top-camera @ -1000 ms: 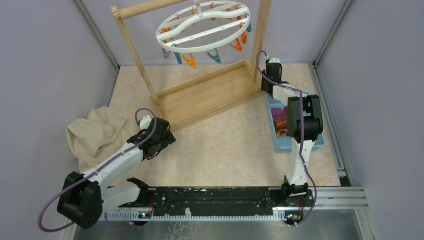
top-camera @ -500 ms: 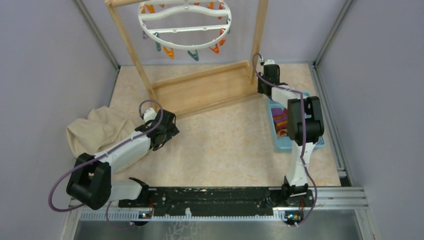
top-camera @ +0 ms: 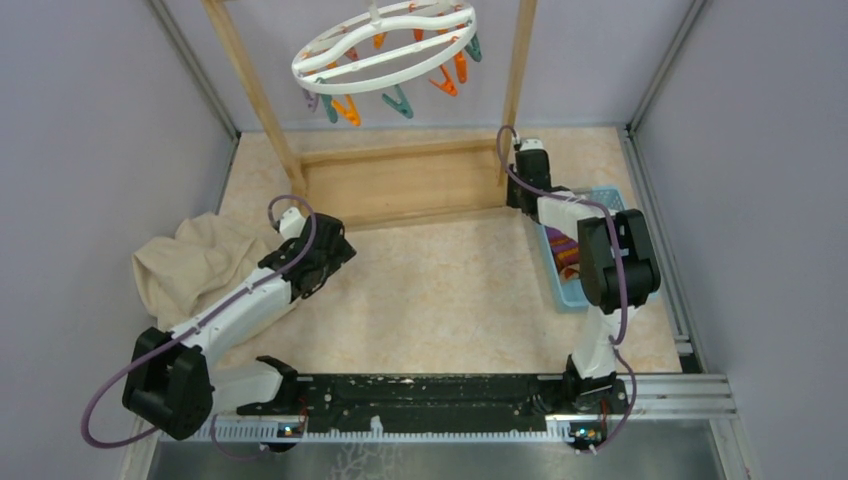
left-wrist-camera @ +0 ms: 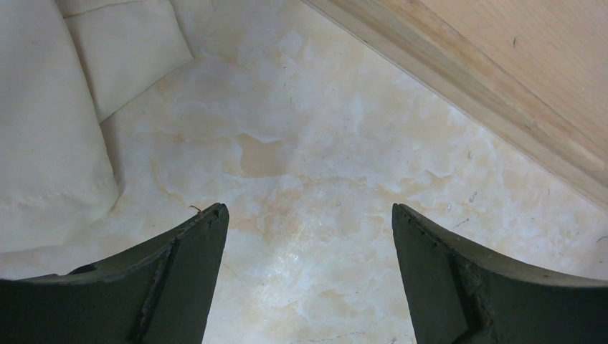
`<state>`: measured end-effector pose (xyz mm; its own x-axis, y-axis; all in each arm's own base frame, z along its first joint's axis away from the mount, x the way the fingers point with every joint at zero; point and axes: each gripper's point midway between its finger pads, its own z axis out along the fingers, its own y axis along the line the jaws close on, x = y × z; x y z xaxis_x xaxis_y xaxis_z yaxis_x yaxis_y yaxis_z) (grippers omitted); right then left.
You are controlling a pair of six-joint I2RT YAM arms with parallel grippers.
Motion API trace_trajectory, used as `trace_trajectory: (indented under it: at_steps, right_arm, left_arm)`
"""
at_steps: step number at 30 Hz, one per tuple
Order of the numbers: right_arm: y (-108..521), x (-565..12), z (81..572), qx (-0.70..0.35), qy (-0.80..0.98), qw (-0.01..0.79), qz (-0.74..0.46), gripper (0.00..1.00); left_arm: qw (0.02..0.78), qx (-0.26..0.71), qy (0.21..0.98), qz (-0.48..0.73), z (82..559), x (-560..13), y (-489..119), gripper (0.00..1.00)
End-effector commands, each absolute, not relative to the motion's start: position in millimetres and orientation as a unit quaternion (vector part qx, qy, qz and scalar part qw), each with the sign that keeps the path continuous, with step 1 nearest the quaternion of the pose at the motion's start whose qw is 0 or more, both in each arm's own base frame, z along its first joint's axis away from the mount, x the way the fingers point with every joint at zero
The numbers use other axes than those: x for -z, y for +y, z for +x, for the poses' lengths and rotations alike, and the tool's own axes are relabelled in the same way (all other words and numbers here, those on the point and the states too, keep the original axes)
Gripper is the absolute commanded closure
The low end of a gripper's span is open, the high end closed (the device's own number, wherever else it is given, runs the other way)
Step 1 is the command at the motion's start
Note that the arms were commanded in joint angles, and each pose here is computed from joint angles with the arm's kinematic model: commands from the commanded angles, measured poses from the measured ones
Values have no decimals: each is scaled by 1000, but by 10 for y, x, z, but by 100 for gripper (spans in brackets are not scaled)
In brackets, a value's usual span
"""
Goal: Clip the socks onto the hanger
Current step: Move the clothesline to the center of the board.
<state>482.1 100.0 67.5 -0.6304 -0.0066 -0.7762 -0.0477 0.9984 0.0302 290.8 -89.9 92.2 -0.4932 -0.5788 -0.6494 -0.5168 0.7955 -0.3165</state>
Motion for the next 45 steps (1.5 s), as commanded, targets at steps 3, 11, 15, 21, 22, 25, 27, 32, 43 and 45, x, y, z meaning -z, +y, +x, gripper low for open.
trace_trajectory:
  at_steps: [3, 11, 15, 21, 22, 25, 27, 32, 43, 45]
  right_arm:
    - [1235, -719, 4472, -62, 907, 415, -25, 96]
    - [1305, -1319, 4406, -49, 881, 470, -30, 50]
    - [1581, -1515, 4325, -53, 869, 487, -68, 49]
    - [2423, -1413, 4172, -80, 860, 476, -164, 50]
    - [2571, -1369, 4166, -89, 862, 469, -173, 50]
    - [2886, -1355, 4273, -126, 861, 463, -171, 58]
    - [3074, -1407, 4391, -152, 857, 464, -165, 79]
    - [3427, -1228, 4641, -161, 864, 438, -188, 100]
    - [3434, -558, 4526, -130, 889, 385, -209, 100]
    - [3325, -563, 4444, -120, 890, 388, -209, 100]
  left_arm:
    - [403, 56, 858, -312, 2920, -1072, -934, 11]
    - [404, 59, 859, -308, 2894, -1079, -931, 8]
    - [404, 48, 861, -304, 2806, -1052, -858, 5]
    - [428, 45, 847, -311, 2620, -1217, -678, 4]
    - [432, 50, 845, -311, 2599, -1252, -667, 4]
    - [444, 70, 839, -307, 2549, -1348, -671, 6]
    - [444, 78, 838, -307, 2517, -1359, -674, 6]
    - [428, 73, 844, -314, 2419, -1285, -650, 6]
    - [429, 69, 844, -315, 2400, -1270, -622, 6]
    - [424, 67, 847, -313, 2404, -1225, -637, 6]
